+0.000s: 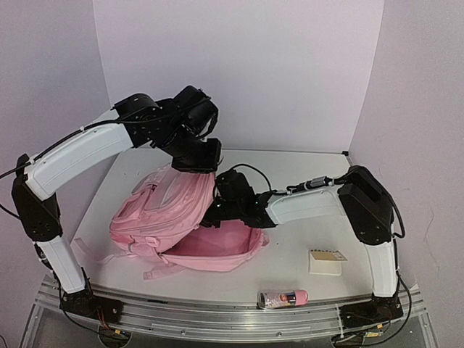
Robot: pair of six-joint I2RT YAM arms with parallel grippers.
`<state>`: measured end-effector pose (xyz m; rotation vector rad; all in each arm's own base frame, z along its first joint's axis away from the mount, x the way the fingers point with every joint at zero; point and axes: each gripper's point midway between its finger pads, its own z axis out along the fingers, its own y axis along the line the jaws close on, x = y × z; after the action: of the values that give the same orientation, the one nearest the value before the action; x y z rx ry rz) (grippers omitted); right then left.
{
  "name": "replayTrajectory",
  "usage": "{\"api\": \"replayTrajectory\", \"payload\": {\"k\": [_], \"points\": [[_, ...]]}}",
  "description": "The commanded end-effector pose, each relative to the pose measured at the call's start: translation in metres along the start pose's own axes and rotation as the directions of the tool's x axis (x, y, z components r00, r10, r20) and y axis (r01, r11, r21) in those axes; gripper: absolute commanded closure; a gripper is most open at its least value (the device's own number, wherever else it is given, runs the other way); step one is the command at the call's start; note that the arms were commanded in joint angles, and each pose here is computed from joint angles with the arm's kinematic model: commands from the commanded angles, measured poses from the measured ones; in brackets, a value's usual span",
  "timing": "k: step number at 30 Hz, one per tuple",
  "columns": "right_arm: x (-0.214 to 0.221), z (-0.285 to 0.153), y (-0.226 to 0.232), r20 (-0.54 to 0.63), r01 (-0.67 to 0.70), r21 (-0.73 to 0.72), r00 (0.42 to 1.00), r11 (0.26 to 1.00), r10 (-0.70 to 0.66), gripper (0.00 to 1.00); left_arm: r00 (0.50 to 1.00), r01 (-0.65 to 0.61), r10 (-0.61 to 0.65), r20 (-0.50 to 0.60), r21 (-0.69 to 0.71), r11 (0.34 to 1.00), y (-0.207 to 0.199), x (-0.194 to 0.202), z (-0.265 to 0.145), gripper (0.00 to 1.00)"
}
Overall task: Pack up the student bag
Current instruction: Place the book in the student bag.
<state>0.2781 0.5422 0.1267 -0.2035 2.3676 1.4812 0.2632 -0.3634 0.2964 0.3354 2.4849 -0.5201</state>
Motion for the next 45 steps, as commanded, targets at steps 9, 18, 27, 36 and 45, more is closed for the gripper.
{"api": "replayTrajectory", "payload": {"k": [9,18,27,36,45], "points": [[-0.027,-0.015,0.017,0.12,0.123,-0.041,0.986,0.992,-0.117,0.68,0.988,0.012,-0.032,0.148,0.131,0.991,-0.022,-0.033,-0.037,1.0],[-0.012,-0.113,-0.05,0.172,0.045,0.173,0.982,0.984,-0.075,0.51,0.995,-0.017,0.003,0.096,0.142,0.99,-0.028,-0.016,0.004,1.0],[0.018,-0.225,-0.107,0.166,0.071,0.501,0.97,0.863,-0.176,0.29,0.998,-0.035,0.042,-0.036,0.17,0.985,-0.038,0.019,0.069,0.46],[0.068,-0.259,-0.123,-0.094,0.176,0.578,0.984,0.797,-0.15,0.13,0.999,0.015,-0.017,0.027,0.072,0.997,-0.006,0.012,0.022,0.0],[0.075,-0.197,-0.108,-0.236,0.199,0.457,0.967,0.867,-0.098,0.15,0.926,0.364,-0.345,0.152,-0.122,0.923,0.12,0.077,-0.073,0.0]]}}
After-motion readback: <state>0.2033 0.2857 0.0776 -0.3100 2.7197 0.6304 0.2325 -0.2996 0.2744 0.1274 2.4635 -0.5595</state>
